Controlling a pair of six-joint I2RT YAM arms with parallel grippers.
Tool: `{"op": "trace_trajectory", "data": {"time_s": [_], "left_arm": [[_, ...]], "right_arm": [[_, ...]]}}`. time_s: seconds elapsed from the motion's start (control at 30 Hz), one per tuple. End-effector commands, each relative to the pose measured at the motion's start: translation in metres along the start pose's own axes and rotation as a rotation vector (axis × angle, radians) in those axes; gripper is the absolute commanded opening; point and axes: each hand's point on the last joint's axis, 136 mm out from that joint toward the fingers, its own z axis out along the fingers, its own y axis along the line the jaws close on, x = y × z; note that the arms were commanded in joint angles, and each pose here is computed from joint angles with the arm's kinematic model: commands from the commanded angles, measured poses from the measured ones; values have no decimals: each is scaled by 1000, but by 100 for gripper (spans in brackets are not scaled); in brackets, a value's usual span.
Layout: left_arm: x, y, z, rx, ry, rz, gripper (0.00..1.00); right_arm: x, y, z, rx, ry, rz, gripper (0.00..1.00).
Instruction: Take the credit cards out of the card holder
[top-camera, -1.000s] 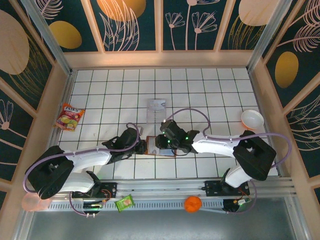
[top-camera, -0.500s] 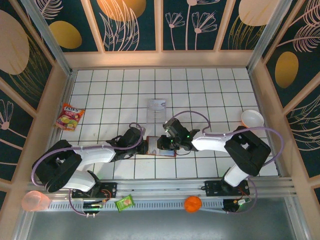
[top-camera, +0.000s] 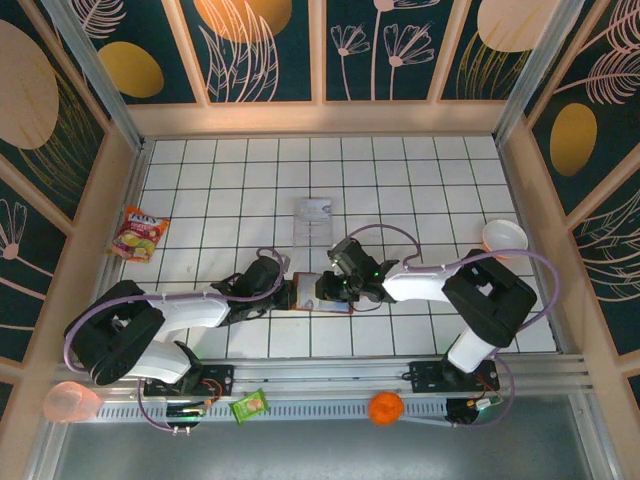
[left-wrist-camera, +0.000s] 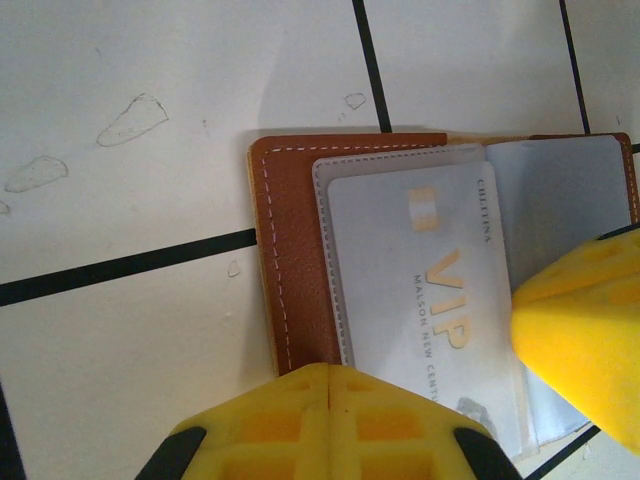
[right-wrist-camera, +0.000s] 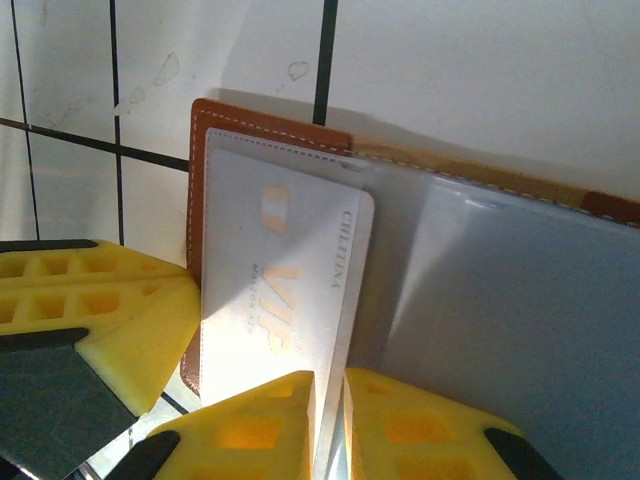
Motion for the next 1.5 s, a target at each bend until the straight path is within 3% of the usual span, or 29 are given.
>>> {"op": "trace_trajectory", "data": {"time_s": [0.0,0.37,0.57,1.23,1.37,1.47], "left_arm": [[18,12,1,-26,59,-18,3],[18,13,1,-30,59,-15,2],[17,15,1,-41,57,-15,1],[18,16,1,-42,56,-20,0],[17,15,1,-42,55,-17,0],[18,16,2,-46,57,-15,0]], "right_arm": [[2,-7,3,0,7,34,16],[4,-5,6,-51,14,57,14],[2,-7,2,-53,-6,71,0],[5,-24,-29,-18,-77,100,0],[0,5,-28,-133,-68,32,16],[-7,13,-24,-148,-71,16,20]]}}
